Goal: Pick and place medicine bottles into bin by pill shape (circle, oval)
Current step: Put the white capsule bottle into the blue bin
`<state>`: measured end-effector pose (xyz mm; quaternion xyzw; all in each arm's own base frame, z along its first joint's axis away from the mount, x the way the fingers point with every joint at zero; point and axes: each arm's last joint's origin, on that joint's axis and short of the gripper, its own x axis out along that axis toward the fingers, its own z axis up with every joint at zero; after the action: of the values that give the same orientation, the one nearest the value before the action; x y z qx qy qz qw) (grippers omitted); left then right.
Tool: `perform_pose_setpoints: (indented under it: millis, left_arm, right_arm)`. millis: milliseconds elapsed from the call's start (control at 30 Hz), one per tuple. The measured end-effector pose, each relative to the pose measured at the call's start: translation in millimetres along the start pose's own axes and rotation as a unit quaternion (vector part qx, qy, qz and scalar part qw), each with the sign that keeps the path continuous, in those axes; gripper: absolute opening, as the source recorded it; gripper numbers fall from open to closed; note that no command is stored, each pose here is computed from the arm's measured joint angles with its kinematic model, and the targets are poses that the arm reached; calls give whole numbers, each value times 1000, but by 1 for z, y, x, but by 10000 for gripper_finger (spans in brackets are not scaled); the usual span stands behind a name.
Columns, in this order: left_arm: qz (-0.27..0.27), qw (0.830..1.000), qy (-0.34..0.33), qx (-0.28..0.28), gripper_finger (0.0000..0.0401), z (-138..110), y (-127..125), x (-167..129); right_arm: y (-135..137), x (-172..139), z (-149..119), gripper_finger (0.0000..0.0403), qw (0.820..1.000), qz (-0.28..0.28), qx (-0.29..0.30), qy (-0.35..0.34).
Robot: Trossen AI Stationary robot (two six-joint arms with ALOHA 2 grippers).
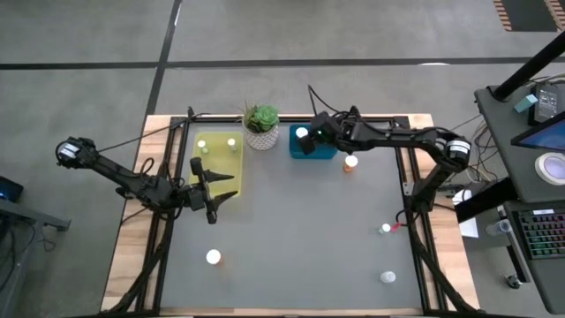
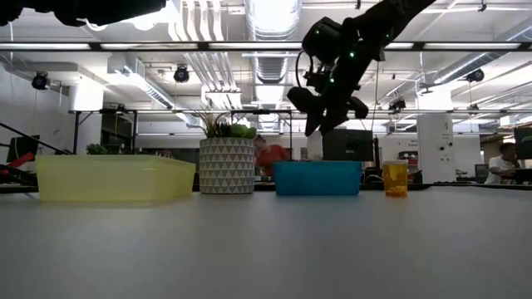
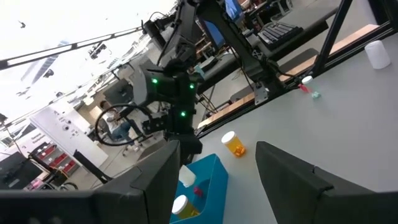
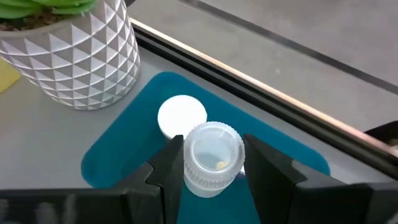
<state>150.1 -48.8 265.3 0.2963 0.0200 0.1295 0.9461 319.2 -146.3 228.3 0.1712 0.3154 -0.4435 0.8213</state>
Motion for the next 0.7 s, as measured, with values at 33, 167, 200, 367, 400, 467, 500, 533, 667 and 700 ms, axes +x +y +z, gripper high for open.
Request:
perform_pose_setpoints:
  millis: [33,167,200,367,400,467,500,533,667,700]
  left_arm:
    - [0,1000,0,0,196,0,0,0]
    - [0,1000,0,0,196,0,0,0]
    - [0,1000,0,0,196,0,0,0]
    - [0,1000,0,0,196,0,0,0]
    - [0,1000,0,0,196,0,0,0]
    - [0,1000,0,0,196,0,0,0]
    - [0,1000,0,0,196,0,0,0]
    - [0,1000,0,0,196,0,0,0]
    - [1,1000,-1,-1,196,0,0,0]
    - [1,1000,-1,-1,196,0,0,0]
  right_arm:
    - [0,2,-3,141,1000,1,4,-1]
    - [-2,8,-14,141,1000,8,22,-8]
    - [-2,9,-17,141,1000,10,27,-9]
    - [-4,16,-27,141,999,15,45,-21]
    - [-4,17,-29,141,998,17,49,-24]
    - [-4,19,-32,141,998,18,51,-26]
    - [-5,20,-33,141,998,18,51,-26]
    - [-5,21,-34,141,998,18,52,-26]
    - [-4,27,-38,141,998,21,56,-31]
    - [-4,28,-40,141,998,20,55,-30]
